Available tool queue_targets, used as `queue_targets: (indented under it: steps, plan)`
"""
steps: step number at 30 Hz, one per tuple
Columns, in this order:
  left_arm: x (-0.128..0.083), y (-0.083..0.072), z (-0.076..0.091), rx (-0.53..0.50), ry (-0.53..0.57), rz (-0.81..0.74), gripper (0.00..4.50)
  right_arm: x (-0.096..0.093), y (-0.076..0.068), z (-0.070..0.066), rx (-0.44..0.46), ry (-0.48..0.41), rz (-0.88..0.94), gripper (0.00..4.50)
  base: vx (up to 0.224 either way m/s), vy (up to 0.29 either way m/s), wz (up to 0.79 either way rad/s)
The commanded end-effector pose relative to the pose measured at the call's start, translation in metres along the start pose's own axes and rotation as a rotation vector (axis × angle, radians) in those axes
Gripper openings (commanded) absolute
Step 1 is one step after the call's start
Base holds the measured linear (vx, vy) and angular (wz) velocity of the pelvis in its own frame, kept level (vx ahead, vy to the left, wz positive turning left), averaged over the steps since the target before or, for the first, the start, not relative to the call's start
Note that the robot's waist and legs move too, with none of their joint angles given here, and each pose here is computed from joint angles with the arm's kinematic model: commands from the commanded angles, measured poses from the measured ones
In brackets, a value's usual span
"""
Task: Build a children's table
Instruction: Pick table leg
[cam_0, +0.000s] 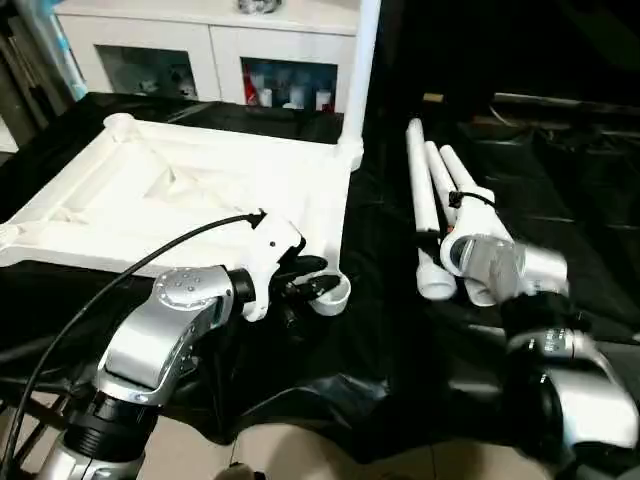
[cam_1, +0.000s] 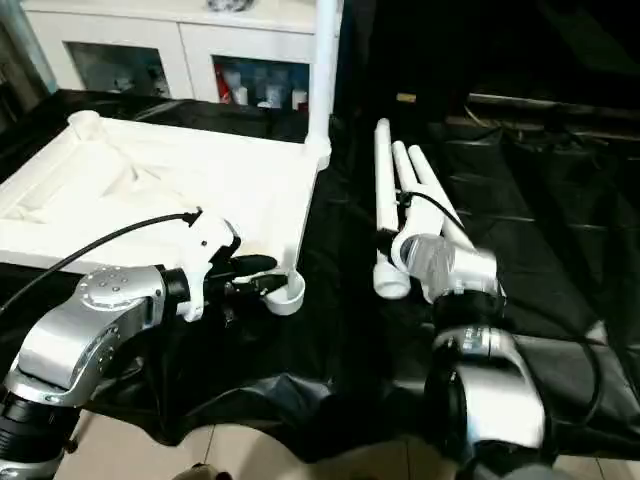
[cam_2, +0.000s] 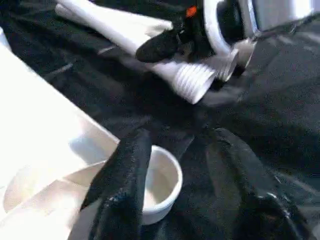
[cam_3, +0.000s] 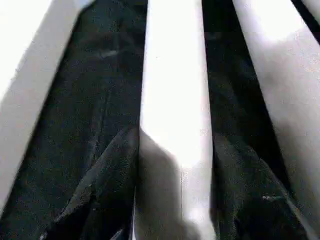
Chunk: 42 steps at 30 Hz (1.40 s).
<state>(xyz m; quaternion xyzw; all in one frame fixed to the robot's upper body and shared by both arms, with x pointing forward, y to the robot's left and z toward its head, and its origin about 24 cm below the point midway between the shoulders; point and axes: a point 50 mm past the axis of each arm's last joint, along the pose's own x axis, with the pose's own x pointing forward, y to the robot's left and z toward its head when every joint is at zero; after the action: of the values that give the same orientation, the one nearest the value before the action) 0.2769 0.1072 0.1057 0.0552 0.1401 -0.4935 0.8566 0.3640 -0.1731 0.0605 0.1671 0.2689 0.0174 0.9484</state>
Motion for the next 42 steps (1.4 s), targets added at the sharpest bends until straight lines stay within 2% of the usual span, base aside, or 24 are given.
queue_targets:
  steps: [1,2,4,9,13,17,18,19,20,21,23,27,32,37,39,42]
  plan:
    - [0.001,-0.002,0.009,-0.005,-0.046,-0.022,2.42,-0.008,0.007,0.014,0.032,-0.144,0.078,1.85,0.0,0.0,0.0]
    - [0.004,0.0,0.013,-0.009,-0.083,0.007,2.46,-0.015,0.013,0.017,0.035,-0.241,0.137,1.85,0.0,0.0,0.0]
    - [0.005,0.005,0.018,-0.013,-0.131,0.061,2.63,-0.021,0.017,0.019,0.027,-0.307,0.161,1.84,0.0,0.0,0.0]
    - [0.009,0.013,0.037,-0.133,-0.295,0.106,3.08,-0.042,0.029,0.021,0.051,-0.458,0.304,1.84,0.0,0.0,0.0]
    - [0.01,0.015,0.049,-0.152,-0.411,0.149,3.42,-0.055,0.036,0.021,0.048,-0.53,0.406,1.84,0.0,0.0,0.0]
    - [0.016,0.02,0.059,-0.248,-0.472,0.187,3.74,-0.068,0.045,0.021,0.056,-0.566,0.54,1.84,0.0,0.0,0.0]
    - [0.019,0.023,0.065,-0.287,-0.511,0.208,3.8,-0.074,0.051,0.02,0.05,-0.568,0.615,1.84,0.0,0.0,0.0]
    - [0.019,0.024,0.065,-0.289,-0.509,0.208,3.83,-0.074,0.052,0.02,0.049,-0.568,0.619,1.84,0.0,0.0,0.0]
    - [0.023,0.026,0.066,-0.328,-0.465,0.213,3.89,-0.08,0.058,0.018,0.026,-0.564,0.693,1.84,0.0,0.0,0.0]
    - [0.025,0.023,0.071,-0.351,-0.481,0.17,4.16,-0.082,0.061,0.017,0.012,-0.556,0.737,1.84,0.0,0.0,0.0]
    - [0.029,0.019,0.079,-0.408,-0.525,0.104,4.25,-0.087,0.066,0.013,-0.018,-0.534,0.801,1.84,0.0,0.0,0.0]
    - [0.035,0.018,0.082,-0.463,-0.536,0.087,4.5,-0.09,0.071,0.009,-0.049,-0.503,0.862,1.84,0.0,0.0,0.0]
    - [0.039,0.011,0.088,-0.541,-0.584,0.012,4.5,-0.092,0.074,0.004,-0.091,-0.464,0.906,1.84,0.0,0.0,0.0]
    - [0.042,0.01,0.086,-0.559,-0.561,0.02,4.5,-0.093,0.077,-0.001,-0.155,-0.427,0.931,1.84,0.0,0.0,0.0]
    - [0.043,0.013,0.084,-0.58,-0.551,0.059,4.22,-0.089,0.077,-0.006,-0.233,-0.394,0.889,1.84,0.0,0.0,0.0]
    - [0.043,0.016,0.084,-0.599,-0.545,0.089,3.96,-0.086,0.077,-0.008,-0.264,-0.378,0.861,1.84,0.0,0.0,0.0]
